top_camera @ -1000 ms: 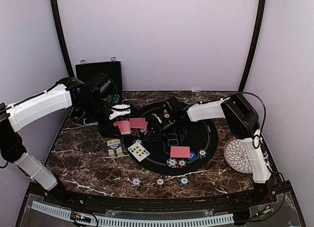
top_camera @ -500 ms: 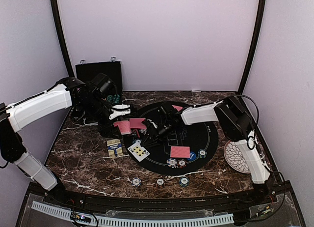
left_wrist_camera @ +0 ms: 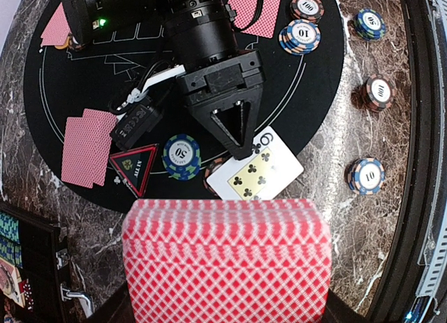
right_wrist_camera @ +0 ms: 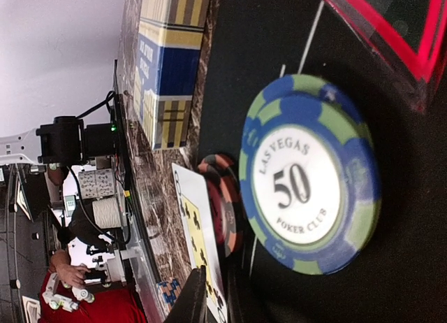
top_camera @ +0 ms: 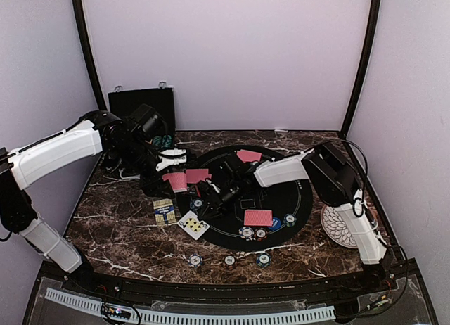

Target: Distribute texas hold em gaming equipment

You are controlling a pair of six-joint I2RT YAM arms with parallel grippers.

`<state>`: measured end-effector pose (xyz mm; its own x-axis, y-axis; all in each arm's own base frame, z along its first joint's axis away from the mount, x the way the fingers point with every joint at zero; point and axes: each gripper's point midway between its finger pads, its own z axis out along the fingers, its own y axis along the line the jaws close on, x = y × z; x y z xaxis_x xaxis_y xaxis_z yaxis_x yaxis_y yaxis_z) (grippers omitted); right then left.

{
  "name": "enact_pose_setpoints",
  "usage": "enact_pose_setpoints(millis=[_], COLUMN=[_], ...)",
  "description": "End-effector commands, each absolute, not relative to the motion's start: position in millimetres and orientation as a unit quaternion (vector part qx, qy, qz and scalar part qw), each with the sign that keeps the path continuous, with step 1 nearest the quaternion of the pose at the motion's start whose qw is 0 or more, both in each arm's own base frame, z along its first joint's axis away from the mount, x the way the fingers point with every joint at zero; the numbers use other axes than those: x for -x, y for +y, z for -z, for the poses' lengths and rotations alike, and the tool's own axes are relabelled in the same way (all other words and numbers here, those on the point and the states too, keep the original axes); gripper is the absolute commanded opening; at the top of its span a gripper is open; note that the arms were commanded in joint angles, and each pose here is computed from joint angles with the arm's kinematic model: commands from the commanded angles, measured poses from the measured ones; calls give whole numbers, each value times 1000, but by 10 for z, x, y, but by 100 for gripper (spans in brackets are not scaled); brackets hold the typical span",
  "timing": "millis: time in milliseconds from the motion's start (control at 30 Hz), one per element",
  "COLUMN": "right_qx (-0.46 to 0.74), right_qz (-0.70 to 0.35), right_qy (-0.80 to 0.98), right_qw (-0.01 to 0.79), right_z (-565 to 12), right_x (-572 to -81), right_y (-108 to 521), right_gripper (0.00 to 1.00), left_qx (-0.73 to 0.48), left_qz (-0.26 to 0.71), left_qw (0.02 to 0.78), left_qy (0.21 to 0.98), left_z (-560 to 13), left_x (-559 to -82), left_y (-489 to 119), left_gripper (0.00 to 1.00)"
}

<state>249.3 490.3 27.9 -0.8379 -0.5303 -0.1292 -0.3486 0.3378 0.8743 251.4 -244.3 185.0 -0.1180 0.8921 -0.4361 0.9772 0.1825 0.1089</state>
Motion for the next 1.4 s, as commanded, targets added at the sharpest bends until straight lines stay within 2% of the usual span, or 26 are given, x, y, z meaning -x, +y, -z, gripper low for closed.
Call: enact_pose_setpoints(millis=[0,167,600,1033,1067,1133,1233,1367], right_qx=[-275,-284,-302,-318,-318,-316,-316,-306], right_qz=[501,498,531,565,564,562,562,557], right_qy=[-815,-814,-786,-751,-752,-755,-757,-769], right_qw=[97,98,97,123,124,118,100,66], right_z=[-337,-391,-765,-815,-797,-778,-841,-953], right_x=[-2302,-2179,-1960,-1641,-1630,-1644,-1682,-1832], right_y=[4930,5014,5299,5792,5799,5789,5762,5659], right_gripper=[8,0,0,0,3,19,35,44], left_qx=[-632,-632,-632,-633,-633,-633,-632,-632], left_qz=[102,101,101,98,99,100,100,100], left_qw=[227,228,229,229,229,228,226,226], left_qy=[734,734,734,733,733,734,734,734], left_z=[-1997,-2006,-2027,-2045,-2045,-2045,-2036,-2041], left_x=[-2475,-2470,-2464,-2468,-2469,-2465,-2460,-2459], left_y=[-2411,-2402,-2397,-2390,-2392,-2395,-2392,-2386], left_gripper=[0,0,0,0,0,0,0,0])
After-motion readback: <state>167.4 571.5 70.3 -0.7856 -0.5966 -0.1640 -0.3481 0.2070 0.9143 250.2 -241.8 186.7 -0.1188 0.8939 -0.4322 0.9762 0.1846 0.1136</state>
